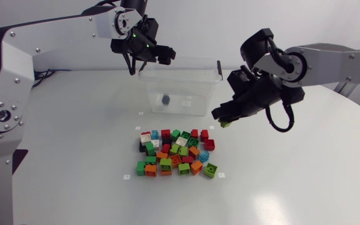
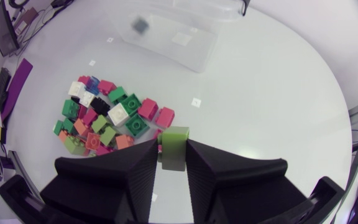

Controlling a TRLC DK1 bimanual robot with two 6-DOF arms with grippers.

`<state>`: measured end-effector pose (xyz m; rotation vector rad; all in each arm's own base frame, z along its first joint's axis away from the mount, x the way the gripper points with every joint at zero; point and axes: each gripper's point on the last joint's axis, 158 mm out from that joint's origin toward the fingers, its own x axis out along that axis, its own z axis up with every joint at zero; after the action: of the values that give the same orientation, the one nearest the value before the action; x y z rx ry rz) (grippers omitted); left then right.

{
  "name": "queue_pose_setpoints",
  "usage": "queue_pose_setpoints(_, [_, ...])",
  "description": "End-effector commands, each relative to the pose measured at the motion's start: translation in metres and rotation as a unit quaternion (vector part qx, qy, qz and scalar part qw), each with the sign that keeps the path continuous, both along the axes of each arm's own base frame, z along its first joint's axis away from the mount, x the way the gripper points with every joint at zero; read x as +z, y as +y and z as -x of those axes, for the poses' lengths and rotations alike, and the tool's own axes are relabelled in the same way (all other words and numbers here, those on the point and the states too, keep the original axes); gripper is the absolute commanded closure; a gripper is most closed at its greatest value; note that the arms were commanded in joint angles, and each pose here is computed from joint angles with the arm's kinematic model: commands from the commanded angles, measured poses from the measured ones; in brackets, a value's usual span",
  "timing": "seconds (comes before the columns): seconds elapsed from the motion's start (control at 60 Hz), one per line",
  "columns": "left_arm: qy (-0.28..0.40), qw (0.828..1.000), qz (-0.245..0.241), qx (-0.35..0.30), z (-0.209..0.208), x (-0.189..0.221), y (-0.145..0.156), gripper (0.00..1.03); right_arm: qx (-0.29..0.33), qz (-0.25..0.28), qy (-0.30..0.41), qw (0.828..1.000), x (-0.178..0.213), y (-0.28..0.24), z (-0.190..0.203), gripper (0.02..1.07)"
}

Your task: Place the duplo bricks in the container

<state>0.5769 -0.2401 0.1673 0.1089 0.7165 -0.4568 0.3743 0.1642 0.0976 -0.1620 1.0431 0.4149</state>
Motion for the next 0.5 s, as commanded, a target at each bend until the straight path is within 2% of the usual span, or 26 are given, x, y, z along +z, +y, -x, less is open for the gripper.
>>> queue_pose_setpoints(0.0, [-0.003, 1.0, 0.003, 0.009, 0.005, 0.014, 0.001, 0.04, 0.006, -0.012, -0.018, 1.0, 0.015, 0.007, -0.013, 0.79])
queue_pose_setpoints(0.1, [-0.005, 1.0, 0.003, 0.011, 0.018, 0.026, 0.008, 0.04, 0.005, -0.024, -0.034, 0.999, 0.03, 0.011, -0.024, 0.79])
queue_pose_setpoints(0.233, [-0.025, 0.999, 0.012, 0.018, 0.043, 0.059, 0.025, 0.04, -0.01, -0.052, -0.089, 0.995, 0.064, 0.012, -0.057, 0.79])
queue_pose_setpoints(0.483, [-0.049, 0.999, -0.014, -0.013, 0.098, 0.059, 0.039, 0.04, -0.027, -0.075, -0.143, 0.986, 0.081, 0.02, -0.102, 0.78])
